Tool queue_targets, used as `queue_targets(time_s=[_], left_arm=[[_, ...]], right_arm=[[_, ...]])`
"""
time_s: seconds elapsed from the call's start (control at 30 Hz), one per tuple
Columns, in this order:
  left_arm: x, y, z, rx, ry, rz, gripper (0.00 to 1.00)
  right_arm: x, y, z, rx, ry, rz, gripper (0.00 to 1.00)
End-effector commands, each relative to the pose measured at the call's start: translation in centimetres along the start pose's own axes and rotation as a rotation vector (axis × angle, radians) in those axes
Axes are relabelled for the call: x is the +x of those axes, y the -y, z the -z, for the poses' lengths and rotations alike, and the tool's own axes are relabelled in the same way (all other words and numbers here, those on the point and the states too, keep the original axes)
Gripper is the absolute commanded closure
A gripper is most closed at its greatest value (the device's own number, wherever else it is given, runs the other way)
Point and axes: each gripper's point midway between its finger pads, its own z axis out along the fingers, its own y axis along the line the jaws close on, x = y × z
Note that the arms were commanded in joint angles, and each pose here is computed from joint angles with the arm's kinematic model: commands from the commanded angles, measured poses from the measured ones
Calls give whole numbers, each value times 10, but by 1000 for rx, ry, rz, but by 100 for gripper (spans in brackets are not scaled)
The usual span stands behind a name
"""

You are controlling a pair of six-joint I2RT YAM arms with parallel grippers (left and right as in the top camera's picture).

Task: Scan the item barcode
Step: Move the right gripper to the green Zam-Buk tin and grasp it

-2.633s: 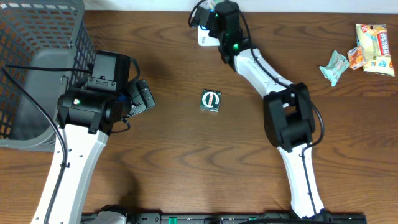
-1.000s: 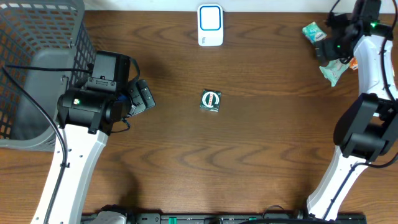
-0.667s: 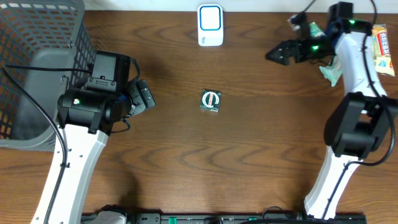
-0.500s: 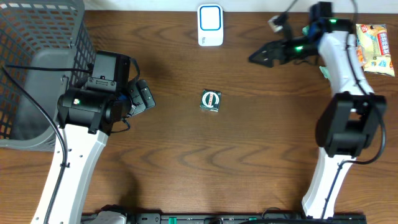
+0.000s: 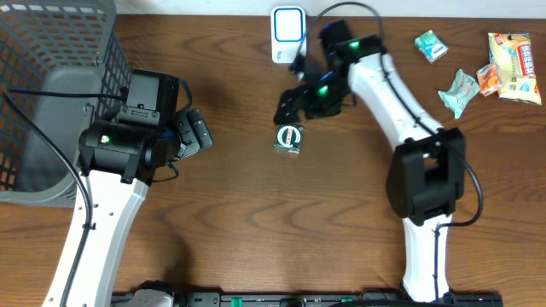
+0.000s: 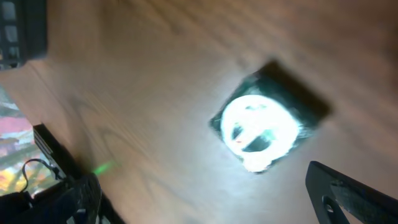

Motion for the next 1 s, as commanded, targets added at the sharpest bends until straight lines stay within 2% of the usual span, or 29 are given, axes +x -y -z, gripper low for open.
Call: queue_targets(time_s=[0.0,0.07,0.27,0.37,0.5,0.63,0.77,0.9,0.97], left_arm=[[-2,-3,2,-8,9,5,2],[-2,-3,2,-8,9,5,2],[-2,-3,2,-8,9,5,2],[-2,-3,2,-8,9,5,2],[-2,-3,2,-8,9,5,2],[-2,-3,2,-8,9,5,2],[-2,-3,2,-8,9,5,2],[-2,-3,2,-8,9,5,3],[-2,-3,2,-8,9,5,2]], right_arm=[[7,-8,-23,77,-43,-37,1],[3,-10,-32,146,-26,-28,1],[-1,10,-36,453,81,-313,1],[-1,15,-34,541,125,-360,1],[-1,8,-39,551,136,-359,1],[0,3,-42,548,135,-347,15],[2,-2,-46,549,126,-331,19],[2,-6,-48,548,118,-287,16],[1,-7,-49,551,114,-252,1]])
